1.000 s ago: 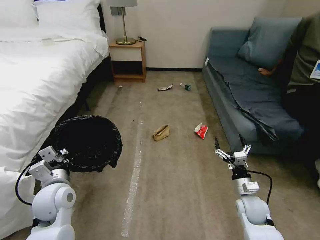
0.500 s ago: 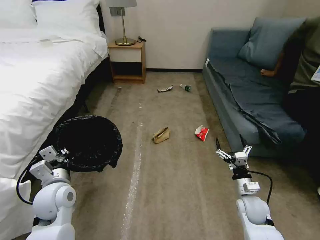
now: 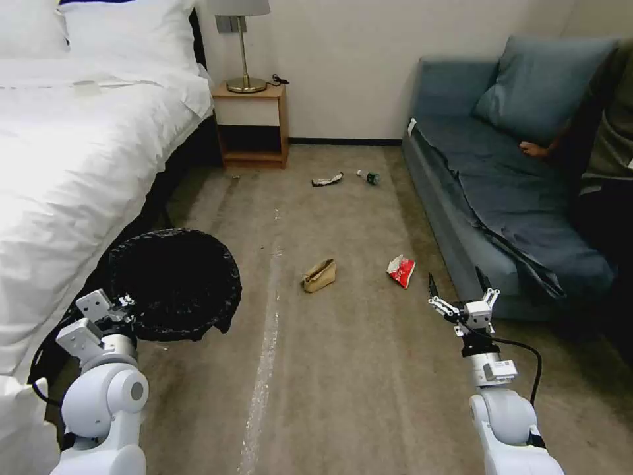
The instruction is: Pick up the trash bin, then pick up the garbage on the floor and place it into the trash bin.
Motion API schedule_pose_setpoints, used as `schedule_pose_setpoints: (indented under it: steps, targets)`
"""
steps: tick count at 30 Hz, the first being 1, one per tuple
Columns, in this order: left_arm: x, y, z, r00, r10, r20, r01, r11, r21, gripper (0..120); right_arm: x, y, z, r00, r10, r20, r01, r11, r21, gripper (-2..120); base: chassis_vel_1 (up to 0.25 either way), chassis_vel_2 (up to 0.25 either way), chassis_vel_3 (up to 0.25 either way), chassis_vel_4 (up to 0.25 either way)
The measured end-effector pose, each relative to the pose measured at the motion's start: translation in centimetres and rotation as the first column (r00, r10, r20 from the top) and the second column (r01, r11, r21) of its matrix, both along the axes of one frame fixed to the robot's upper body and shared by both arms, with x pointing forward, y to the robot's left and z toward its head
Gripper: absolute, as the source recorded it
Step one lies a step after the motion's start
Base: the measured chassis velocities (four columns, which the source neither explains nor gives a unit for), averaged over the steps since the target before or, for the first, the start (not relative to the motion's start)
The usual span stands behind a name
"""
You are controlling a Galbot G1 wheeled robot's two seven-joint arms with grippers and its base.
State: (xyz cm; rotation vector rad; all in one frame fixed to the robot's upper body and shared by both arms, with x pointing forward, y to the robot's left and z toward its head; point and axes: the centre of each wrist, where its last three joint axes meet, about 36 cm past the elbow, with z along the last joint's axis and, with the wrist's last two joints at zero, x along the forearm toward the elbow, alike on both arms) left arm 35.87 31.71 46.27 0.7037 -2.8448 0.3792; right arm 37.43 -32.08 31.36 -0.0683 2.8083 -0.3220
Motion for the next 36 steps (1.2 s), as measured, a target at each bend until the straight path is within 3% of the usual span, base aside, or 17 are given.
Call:
schedule_pose_setpoints:
  steps: [36]
  targets:
    - [-0.46, 0.04, 0.1, 1.0, -0.004, -0.002, 0.004, 1.0, -0.005, 3, -0.48, 0.18, -0.82, 1.0, 0.014, -0.025, -0.014, 1.0, -0.004, 100, -0.066, 0.073, 0.069, -0.07]
